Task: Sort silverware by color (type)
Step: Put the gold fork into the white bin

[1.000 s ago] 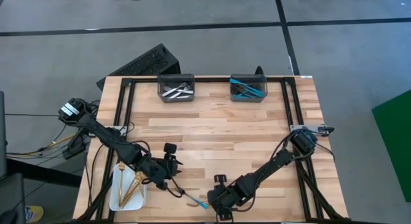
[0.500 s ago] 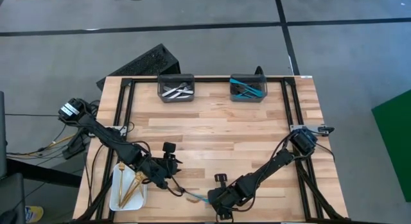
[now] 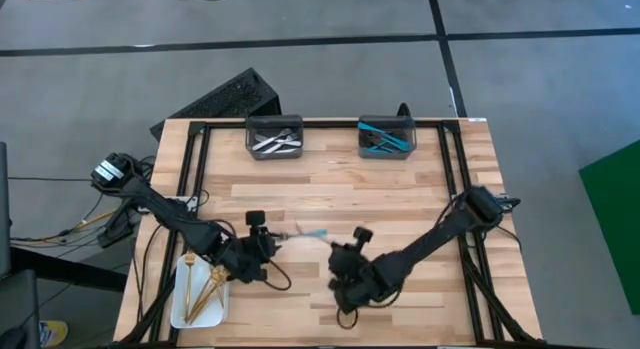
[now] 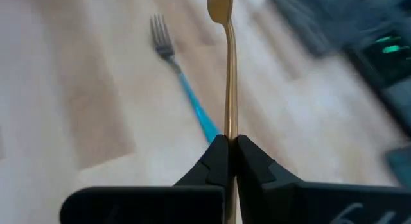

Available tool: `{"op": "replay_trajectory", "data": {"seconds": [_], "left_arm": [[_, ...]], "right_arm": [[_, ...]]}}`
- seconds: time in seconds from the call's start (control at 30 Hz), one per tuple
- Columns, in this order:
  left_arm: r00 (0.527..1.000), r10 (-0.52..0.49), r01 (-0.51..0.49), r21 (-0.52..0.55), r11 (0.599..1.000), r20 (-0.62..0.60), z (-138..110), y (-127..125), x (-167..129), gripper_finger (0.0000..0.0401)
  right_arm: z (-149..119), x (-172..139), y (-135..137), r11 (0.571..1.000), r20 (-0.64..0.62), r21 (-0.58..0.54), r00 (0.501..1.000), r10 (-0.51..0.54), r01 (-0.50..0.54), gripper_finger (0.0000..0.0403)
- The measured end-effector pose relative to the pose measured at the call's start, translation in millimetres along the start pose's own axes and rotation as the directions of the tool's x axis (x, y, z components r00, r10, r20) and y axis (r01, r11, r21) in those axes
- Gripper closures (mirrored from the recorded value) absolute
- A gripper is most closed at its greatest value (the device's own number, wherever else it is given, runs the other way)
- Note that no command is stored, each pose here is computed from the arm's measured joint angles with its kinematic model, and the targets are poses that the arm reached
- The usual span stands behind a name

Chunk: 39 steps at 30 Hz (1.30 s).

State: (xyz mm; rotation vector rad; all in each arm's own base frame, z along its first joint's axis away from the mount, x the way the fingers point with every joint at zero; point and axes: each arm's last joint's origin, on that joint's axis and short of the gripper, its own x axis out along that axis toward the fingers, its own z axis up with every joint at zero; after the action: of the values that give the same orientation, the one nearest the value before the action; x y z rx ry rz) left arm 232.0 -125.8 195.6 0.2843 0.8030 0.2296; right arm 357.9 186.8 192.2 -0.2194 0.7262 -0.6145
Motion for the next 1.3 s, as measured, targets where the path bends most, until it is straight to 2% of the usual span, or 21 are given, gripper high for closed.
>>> {"op": "replay_trajectory", "data": {"seconds": [0.13, 0.2, 0.3, 0.4, 0.47, 0.53, 0.6, 0.7, 0.87, 0.97, 1.07, 1.17, 1.3], "left_arm": [[1.000, -0.024, 0.024, -0.016, 1.000, -0.012, 6.4, 12.3, 10.9, 0.0275], [1.000, -0.009, 0.009, -0.032, 0.999, 0.010, 12.2, 21.0, 17.5, 0.0275], [0.998, 0.024, -0.023, -0.027, 0.999, 0.061, 22.3, 35.0, 26.7, 0.0275], [0.991, 0.040, -0.035, -0.042, 0.999, 0.126, 32.9, 48.7, 34.3, 0.0275], [0.987, 0.023, -0.014, -0.061, 0.998, 0.161, 38.6, 58.5, 39.3, 0.0275], [0.979, -0.006, 0.023, -0.084, 0.996, 0.203, 44.3, 68.7, 44.1, 0.0275], [0.970, -0.035, 0.061, -0.102, 0.993, 0.240, 48.5, 78.8, 48.3, 0.0275], [0.946, -0.068, 0.111, -0.120, 0.987, 0.318, 55.9, 91.6, 51.8, 0.0275], [0.886, -0.049, 0.137, -0.159, 0.978, 0.462, 69.0, 110.7, 52.4, 0.0275], [0.852, -0.076, 0.171, -0.138, 0.976, 0.519, 73.3, 116.0, 51.5, 0.0275], [0.839, -0.094, 0.183, -0.116, 0.976, 0.536, 74.5, 116.9, 51.0, 0.0280], [0.843, -0.087, 0.167, -0.103, 0.981, 0.531, 74.2, 117.0, 51.3, 0.0309], [0.844, -0.095, 0.170, -0.094, 0.981, 0.528, 73.9, 115.7, 51.1, 0.0381]], "right_arm": [[8.5, 6.9, -32.0, 0.992, 0.067, 0.103, 0.994, -0.084, 0.076, 0.0380], [10.6, 12.0, -49.0, 0.982, 0.102, 0.176, 0.990, -0.094, 0.075, 0.0380], [-2.3, 25.2, -68.1, 0.965, 0.145, 0.256, 0.985, -0.090, 0.051, 0.0380], [-19.2, 38.0, -83.7, 0.942, 0.235, 0.326, 0.972, -0.004, -0.075, 0.0380], [-23.4, 40.3, -94.0, 0.895, 0.380, 0.384, 0.922, 0.071, -0.227, 0.0380], [-31.8, 42.1, -103.4, 0.856, 0.505, 0.389, 0.856, 0.110, -0.339, 0.0380], [-40.6, 42.7, -109.7, 0.832, 0.581, 0.376, 0.803, 0.132, -0.409, 0.0380], [-47.9, 45.0, -111.5, 0.834, 0.610, 0.364, 0.783, 0.122, -0.413, 0.0380], [-47.5, 50.6, -103.6, 0.863, 0.604, 0.322, 0.786, 0.130, -0.390, 0.0381], [-44.0, 50.3, -102.5, 0.865, 0.604, 0.317, 0.786, 0.133, -0.390, 0.0380], [-43.0, 48.4, -102.3, 0.875, 0.614, 0.298, 0.779, 0.130, -0.381, 0.0380], [-42.2, 45.3, -101.3, 0.885, 0.630, 0.276, 0.766, 0.127, -0.374, 0.0380], [-42.5, 46.3, -101.6, 0.888, 0.625, 0.270, 0.769, 0.132, -0.372, 0.0364]]}}
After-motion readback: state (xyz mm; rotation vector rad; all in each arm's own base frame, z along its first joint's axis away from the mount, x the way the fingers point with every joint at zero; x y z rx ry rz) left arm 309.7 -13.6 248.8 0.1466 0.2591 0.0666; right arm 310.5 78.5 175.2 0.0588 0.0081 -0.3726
